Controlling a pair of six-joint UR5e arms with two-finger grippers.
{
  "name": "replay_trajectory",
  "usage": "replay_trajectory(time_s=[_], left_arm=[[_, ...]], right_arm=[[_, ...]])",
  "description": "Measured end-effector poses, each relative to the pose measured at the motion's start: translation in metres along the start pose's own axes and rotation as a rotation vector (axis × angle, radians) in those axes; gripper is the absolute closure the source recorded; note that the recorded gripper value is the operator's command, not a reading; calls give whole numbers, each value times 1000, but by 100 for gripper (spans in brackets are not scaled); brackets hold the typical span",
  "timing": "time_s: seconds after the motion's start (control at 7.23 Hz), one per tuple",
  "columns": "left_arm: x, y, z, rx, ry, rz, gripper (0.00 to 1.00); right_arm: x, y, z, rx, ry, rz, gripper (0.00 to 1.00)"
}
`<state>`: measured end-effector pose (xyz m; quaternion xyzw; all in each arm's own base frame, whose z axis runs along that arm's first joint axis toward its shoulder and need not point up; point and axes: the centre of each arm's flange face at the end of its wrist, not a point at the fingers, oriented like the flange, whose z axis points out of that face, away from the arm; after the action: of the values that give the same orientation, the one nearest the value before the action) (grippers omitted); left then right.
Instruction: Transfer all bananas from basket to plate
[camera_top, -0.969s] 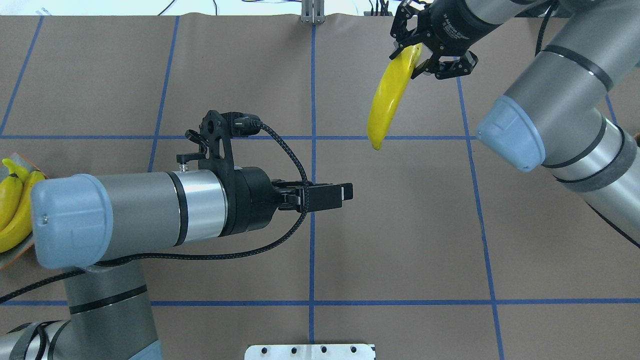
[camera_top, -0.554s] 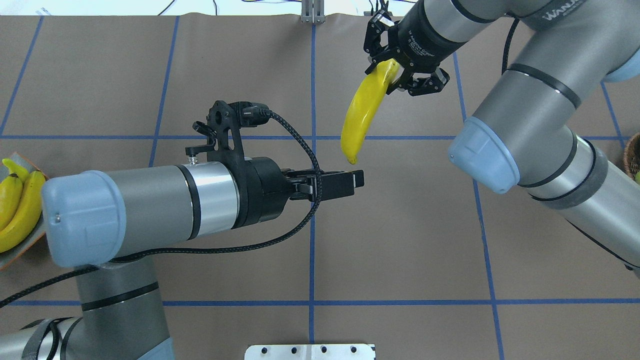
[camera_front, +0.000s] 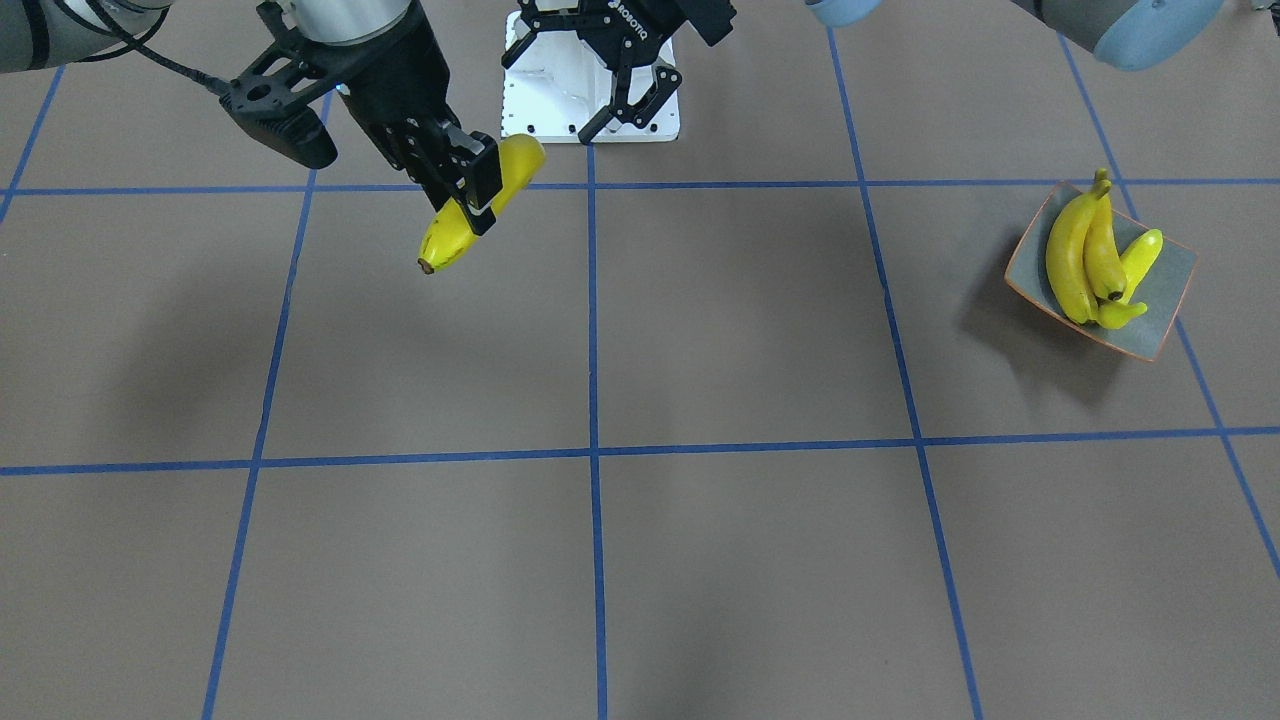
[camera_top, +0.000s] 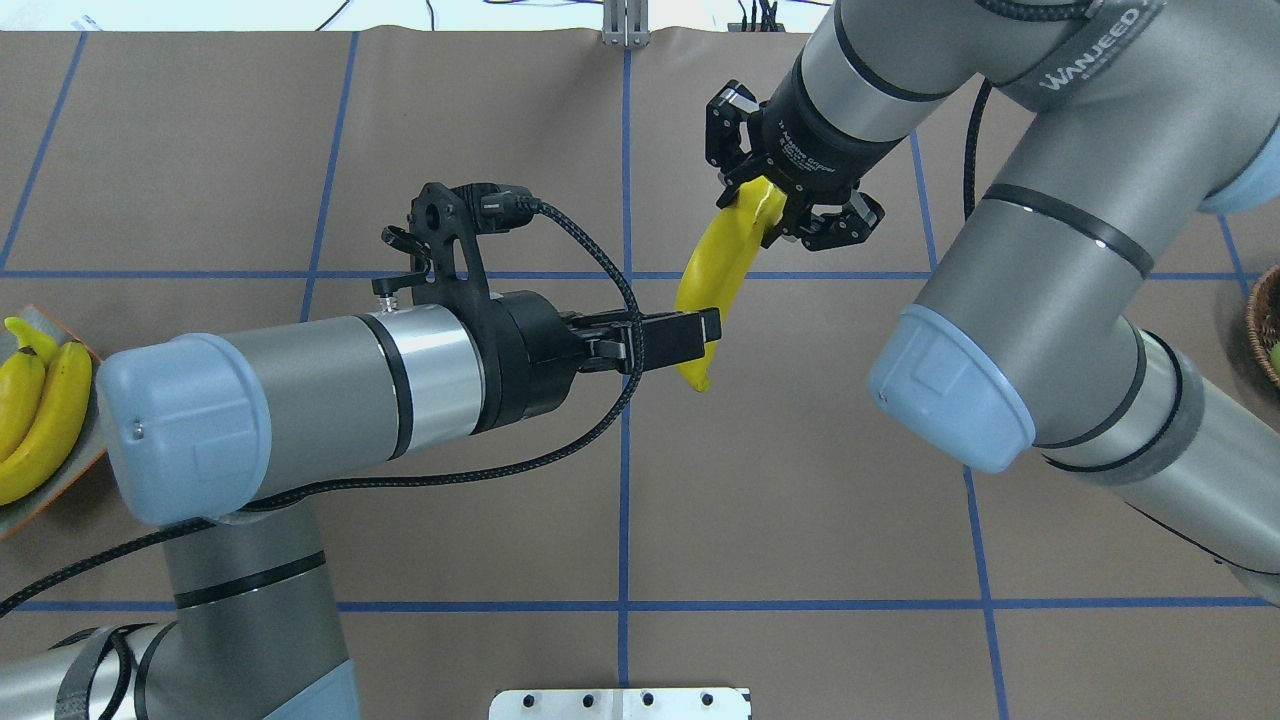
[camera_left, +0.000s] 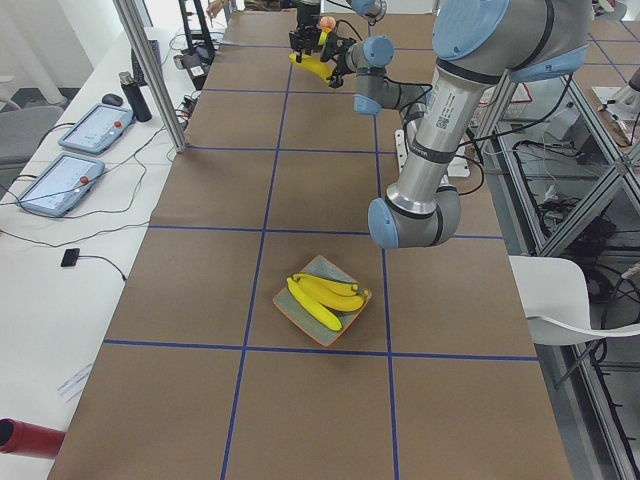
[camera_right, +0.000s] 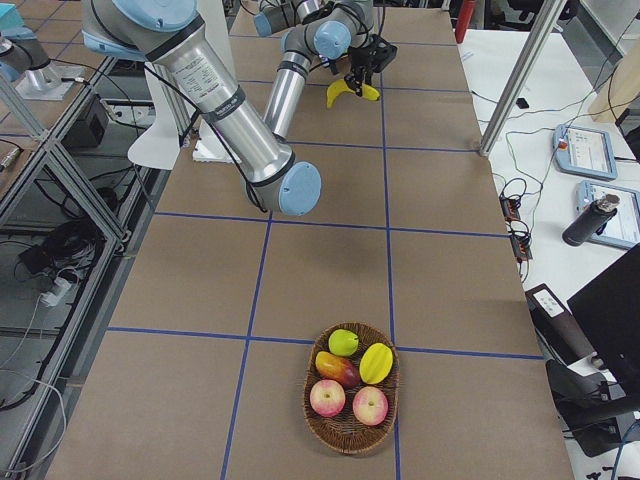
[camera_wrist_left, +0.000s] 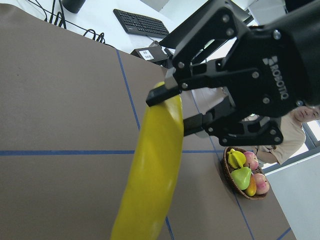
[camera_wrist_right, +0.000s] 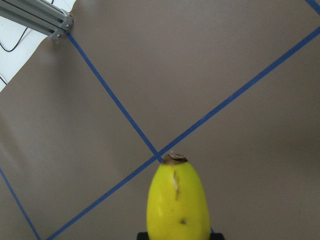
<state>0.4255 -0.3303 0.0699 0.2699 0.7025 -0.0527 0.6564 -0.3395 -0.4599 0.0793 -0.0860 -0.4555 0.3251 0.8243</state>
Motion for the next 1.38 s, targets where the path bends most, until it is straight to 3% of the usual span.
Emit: replay_trajectory(time_s=[0.83,0.97,1.25,1.38], left_arm=[[-6,1,11,-3,-20,1,1],[-5,1,11,-3,-19,1,10],[-5,1,12,-3,-19,1,74],[-5,1,12,-3,-18,1,100]], right_arm=[[-7,30,-12,-23,-21,-40,100],[-8,31,-13,-25,-24,-44,100],[-10,35,-15,-28,-31,-54,100],[-11,36,-17,-30,-36,-60,100]])
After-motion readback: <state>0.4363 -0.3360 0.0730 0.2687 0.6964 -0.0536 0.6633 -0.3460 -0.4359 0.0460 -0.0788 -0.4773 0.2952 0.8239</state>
